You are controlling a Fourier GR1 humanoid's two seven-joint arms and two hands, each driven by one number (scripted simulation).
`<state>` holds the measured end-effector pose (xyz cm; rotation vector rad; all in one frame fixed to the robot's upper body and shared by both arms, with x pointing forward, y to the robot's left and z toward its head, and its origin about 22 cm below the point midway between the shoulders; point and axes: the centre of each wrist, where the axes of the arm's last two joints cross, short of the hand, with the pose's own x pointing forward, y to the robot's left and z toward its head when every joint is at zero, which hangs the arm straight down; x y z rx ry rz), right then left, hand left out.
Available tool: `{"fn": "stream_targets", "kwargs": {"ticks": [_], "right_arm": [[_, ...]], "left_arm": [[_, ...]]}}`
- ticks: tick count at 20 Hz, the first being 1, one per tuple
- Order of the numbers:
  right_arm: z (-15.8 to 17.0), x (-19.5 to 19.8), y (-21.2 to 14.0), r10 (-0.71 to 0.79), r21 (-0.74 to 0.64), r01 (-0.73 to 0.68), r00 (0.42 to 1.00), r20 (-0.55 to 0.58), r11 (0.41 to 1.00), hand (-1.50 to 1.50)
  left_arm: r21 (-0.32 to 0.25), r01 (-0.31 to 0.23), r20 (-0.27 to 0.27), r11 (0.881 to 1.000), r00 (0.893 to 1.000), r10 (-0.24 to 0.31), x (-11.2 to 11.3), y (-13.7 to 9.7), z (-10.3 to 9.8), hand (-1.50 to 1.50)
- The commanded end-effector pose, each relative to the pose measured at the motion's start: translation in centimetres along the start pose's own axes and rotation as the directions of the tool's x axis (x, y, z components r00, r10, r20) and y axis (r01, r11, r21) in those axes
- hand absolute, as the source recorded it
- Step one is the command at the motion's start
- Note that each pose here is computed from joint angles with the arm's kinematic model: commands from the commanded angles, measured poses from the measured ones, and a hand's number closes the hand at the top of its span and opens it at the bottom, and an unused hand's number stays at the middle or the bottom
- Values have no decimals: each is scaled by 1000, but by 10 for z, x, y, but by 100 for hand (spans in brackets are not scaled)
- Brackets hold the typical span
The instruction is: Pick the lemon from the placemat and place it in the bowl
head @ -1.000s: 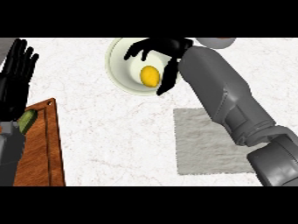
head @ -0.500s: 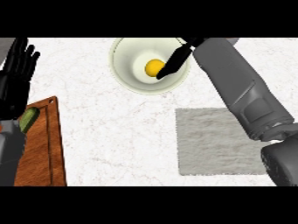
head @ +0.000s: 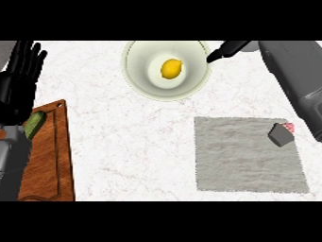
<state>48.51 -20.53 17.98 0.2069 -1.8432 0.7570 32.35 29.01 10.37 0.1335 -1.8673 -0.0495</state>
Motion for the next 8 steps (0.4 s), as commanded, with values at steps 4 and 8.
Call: {"fn": "stream_targets", "kwargs": {"ticks": [4, 8], "right_arm": [[42, -3, -54, -57, -57, 57, 998, 11, 997, -150], [55, -1, -70, -52, -62, 52, 999, -2, 997, -150]], "left_arm": [[-23, -2, 9, 1000, 1000, 2, 3, 5, -2, 0], [-48, -5, 19, 999, 1000, 6, 3, -3, -1, 0]]}}
